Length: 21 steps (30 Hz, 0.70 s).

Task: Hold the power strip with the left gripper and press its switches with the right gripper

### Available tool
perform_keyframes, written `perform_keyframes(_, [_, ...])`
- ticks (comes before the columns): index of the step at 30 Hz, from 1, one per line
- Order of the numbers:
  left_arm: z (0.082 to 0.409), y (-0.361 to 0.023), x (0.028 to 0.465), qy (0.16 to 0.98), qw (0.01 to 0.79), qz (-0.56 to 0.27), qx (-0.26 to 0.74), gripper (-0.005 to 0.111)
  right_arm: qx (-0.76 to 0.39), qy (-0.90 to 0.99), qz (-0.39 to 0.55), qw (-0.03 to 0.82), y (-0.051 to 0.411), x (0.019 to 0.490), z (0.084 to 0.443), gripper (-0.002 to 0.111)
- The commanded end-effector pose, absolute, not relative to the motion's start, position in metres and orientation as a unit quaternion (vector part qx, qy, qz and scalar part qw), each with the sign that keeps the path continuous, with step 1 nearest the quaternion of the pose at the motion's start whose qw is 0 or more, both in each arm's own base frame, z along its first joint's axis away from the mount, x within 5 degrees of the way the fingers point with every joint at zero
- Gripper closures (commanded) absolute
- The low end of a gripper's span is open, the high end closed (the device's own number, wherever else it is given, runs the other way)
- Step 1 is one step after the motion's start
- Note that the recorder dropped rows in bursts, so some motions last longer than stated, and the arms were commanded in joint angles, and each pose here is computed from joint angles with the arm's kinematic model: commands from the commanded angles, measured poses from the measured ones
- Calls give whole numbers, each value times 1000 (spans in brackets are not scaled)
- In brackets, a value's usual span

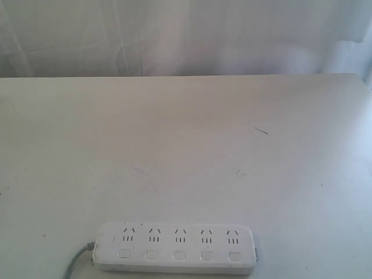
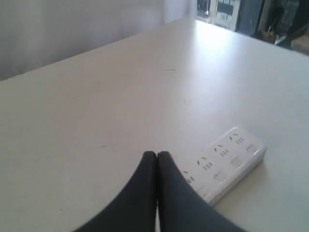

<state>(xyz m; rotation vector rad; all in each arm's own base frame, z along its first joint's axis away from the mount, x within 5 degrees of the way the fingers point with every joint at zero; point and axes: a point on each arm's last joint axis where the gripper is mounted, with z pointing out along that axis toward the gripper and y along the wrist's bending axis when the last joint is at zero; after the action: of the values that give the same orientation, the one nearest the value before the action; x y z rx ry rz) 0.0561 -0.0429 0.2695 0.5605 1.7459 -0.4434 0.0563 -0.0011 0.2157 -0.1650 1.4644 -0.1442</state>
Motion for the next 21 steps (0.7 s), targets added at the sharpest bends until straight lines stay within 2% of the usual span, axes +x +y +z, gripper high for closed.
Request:
perform_keyframes(1, [240, -37, 67, 760, 603, -212, 117, 107, -71, 666, -79, 738, -3, 56, 215, 108])
perform_keyframes(4, [207, -25, 73, 781, 598, -176, 25, 107, -71, 666, -79, 738, -3, 56, 215, 108])
perform_keyframes(9, [185, -15, 73, 798, 583, -146, -45, 107, -72, 666, -78, 738, -3, 56, 215, 108])
perform_keyframes(13, [180, -6, 69, 792, 602, -89, -53, 107, -72, 666, -78, 738, -3, 56, 215, 108])
perform_keyframes(15, [174, -6, 65, 811, 582, -57, -29, 107, -72, 666, -78, 738, -3, 56, 215, 108])
perform_keyframes(21, [173, -8, 57, 806, 585, -84, -48, 107, -69, 666, -80, 738, -4, 56, 215, 108])
